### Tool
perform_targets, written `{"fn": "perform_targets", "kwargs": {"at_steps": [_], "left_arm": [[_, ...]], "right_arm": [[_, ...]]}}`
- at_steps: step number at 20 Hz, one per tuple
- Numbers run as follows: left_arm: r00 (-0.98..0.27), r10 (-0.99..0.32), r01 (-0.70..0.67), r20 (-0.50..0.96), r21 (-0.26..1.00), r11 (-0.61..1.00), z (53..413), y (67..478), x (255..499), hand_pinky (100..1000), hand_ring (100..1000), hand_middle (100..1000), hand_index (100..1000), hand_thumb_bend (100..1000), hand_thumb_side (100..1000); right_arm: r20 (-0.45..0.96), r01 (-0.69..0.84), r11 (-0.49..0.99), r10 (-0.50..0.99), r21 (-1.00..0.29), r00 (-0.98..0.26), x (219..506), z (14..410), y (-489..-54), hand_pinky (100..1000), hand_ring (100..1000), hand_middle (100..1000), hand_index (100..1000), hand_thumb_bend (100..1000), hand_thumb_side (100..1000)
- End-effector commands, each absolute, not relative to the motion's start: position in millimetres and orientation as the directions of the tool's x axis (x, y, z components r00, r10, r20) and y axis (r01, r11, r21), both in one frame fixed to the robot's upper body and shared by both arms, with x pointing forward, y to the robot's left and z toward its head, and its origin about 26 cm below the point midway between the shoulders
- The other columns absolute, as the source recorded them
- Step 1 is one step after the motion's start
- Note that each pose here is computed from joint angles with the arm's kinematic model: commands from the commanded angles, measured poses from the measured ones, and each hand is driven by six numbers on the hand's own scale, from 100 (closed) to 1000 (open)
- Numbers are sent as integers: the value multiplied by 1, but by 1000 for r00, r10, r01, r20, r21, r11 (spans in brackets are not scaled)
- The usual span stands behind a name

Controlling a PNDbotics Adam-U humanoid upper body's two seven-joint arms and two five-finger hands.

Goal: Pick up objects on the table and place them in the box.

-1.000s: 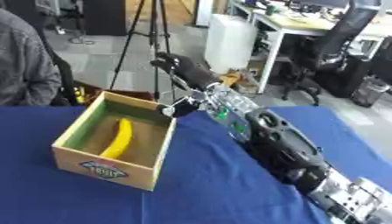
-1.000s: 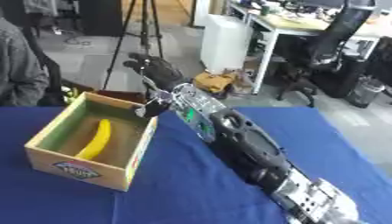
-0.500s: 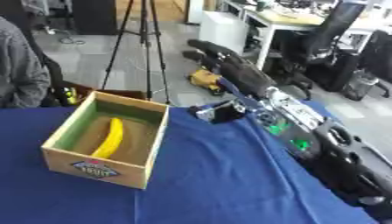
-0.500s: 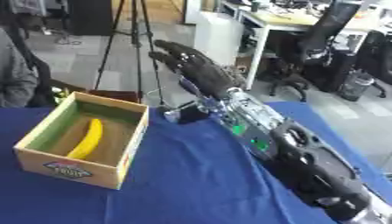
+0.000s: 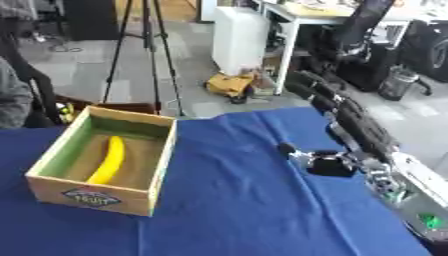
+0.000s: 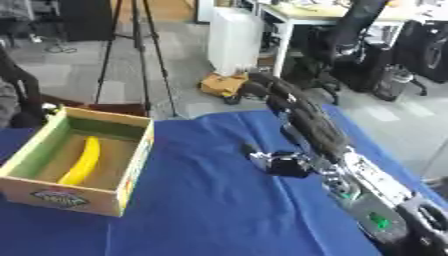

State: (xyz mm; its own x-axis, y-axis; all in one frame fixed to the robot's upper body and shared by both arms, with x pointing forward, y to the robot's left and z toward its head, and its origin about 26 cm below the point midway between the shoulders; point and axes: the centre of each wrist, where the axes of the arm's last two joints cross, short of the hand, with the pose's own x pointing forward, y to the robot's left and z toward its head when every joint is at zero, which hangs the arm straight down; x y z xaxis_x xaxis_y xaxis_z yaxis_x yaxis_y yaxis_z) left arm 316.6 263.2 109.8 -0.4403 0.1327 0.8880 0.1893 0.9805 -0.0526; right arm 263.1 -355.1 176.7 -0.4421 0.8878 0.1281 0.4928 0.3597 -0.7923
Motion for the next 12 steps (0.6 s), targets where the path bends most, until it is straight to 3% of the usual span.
{"fn": "perform_targets", "kwargs": {"at_steps": [1,3,4,12], "left_arm": [[-461,98,142,882,-35,989,115,274,316,517,698,634,584,265,1000],[-462,88,116,882,-38,993,113,278,315,517,699,635,584,263,1000],[-463,84,108,882,-38,993,113,279,315,516,699,635,584,263,1000],[-447,83,90,891,-47,995,106,280,314,516,707,646,584,261,1000]], "right_arm": [[298,429,549,799,-717,-523,256,161,-347,887,957,837,894,100,399],[446,332,690,690,-643,-571,253,147,-340,870,930,804,866,100,551],[492,294,735,643,-611,-586,253,144,-339,835,872,745,796,100,762],[773,43,951,275,-307,-571,257,124,-307,763,783,640,694,100,837]]}}
